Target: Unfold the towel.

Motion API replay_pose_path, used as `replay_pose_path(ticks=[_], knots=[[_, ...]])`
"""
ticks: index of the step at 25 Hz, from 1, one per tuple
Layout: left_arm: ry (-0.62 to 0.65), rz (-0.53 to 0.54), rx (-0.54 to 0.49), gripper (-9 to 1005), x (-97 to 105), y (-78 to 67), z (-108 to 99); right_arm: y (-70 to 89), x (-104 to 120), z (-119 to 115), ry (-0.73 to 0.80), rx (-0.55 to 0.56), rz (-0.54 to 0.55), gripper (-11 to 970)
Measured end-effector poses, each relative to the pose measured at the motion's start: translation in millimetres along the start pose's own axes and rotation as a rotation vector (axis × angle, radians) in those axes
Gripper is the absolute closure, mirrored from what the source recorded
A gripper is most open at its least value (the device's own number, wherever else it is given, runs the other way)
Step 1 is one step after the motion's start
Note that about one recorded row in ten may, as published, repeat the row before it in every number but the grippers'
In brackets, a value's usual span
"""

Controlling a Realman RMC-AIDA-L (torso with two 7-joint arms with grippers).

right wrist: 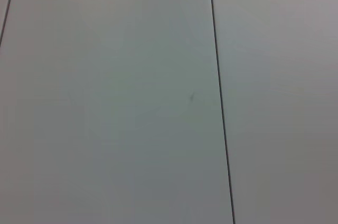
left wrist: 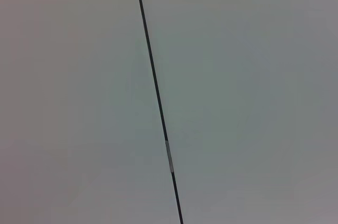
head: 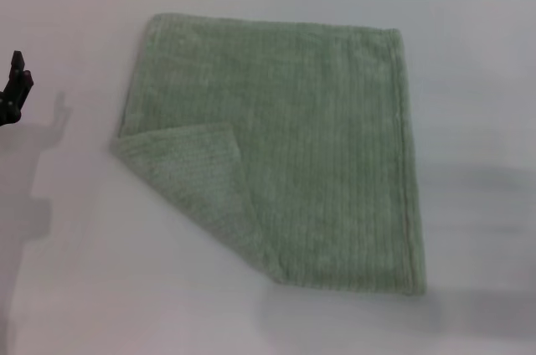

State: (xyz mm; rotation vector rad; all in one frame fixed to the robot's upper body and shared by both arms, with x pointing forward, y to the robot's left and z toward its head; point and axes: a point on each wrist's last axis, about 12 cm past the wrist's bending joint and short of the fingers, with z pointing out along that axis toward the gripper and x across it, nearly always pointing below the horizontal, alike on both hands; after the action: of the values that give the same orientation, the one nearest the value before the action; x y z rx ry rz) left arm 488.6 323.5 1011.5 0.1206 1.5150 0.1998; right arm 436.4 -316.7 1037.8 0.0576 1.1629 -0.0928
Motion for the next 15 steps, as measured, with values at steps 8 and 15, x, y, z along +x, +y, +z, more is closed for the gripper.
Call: replay_pose_path(ticks=[8,15], knots=[[0.002,0.0,0.003,163,-0.3,-0.7,1.8,0.6,0.2,1.5,-0.001,-0.003,0.0,199],[0.001,0.001,0.004,165,-0.7,-0.6,2.7,1.7,-0.7,1.7,-0.008,-0.01,0.003,199]])
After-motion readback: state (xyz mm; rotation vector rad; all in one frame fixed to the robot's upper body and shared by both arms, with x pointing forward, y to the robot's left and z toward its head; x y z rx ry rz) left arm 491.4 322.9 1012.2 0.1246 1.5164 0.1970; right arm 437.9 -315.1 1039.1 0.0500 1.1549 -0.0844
